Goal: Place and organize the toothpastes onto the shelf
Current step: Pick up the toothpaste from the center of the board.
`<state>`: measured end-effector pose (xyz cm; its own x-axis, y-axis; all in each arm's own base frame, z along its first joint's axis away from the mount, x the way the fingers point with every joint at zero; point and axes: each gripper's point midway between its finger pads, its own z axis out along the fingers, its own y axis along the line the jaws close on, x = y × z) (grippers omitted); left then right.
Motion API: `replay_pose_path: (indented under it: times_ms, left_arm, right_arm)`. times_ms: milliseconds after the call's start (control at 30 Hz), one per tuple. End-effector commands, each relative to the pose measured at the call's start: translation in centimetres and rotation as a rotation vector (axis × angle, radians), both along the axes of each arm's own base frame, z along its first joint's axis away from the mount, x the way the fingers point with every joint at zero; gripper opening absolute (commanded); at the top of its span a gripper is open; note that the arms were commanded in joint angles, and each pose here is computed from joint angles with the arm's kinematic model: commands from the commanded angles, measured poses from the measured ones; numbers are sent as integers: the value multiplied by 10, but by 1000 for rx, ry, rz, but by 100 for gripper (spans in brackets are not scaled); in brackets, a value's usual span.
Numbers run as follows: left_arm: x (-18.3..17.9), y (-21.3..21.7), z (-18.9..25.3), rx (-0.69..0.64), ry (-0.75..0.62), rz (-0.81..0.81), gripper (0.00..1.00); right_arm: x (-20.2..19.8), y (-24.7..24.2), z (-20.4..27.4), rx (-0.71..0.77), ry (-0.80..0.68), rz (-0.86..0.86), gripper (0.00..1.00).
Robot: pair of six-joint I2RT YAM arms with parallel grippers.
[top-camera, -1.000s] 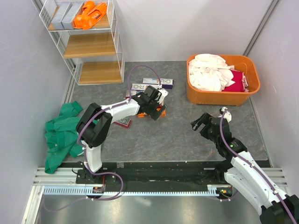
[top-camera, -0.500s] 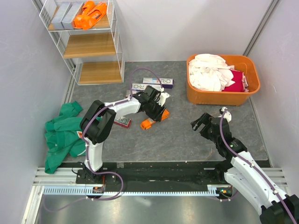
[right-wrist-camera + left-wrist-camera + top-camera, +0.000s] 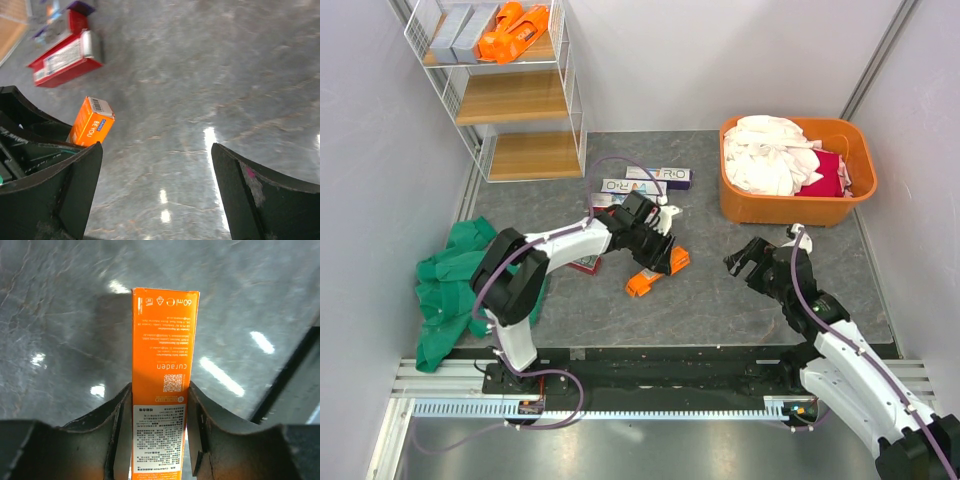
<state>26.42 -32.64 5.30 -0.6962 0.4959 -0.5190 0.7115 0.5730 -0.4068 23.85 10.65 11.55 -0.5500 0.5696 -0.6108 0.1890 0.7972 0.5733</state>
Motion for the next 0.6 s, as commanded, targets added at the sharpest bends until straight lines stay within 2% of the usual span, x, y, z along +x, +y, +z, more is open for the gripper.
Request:
replay_pose_path:
  times_ms: [0, 233, 567]
  left_arm:
    - [-11, -25, 67, -126, -92, 12, 45]
    - [-36, -45, 80, -107, -152, -18, 45]
    - [-40, -57, 109, -130, -240, 10, 45]
  right_arm:
    - [14, 30, 44, 138, -114, 87, 98]
    - [15, 68, 64, 339, -117, 211, 98]
    - [14, 83, 60, 410, -82, 261, 92]
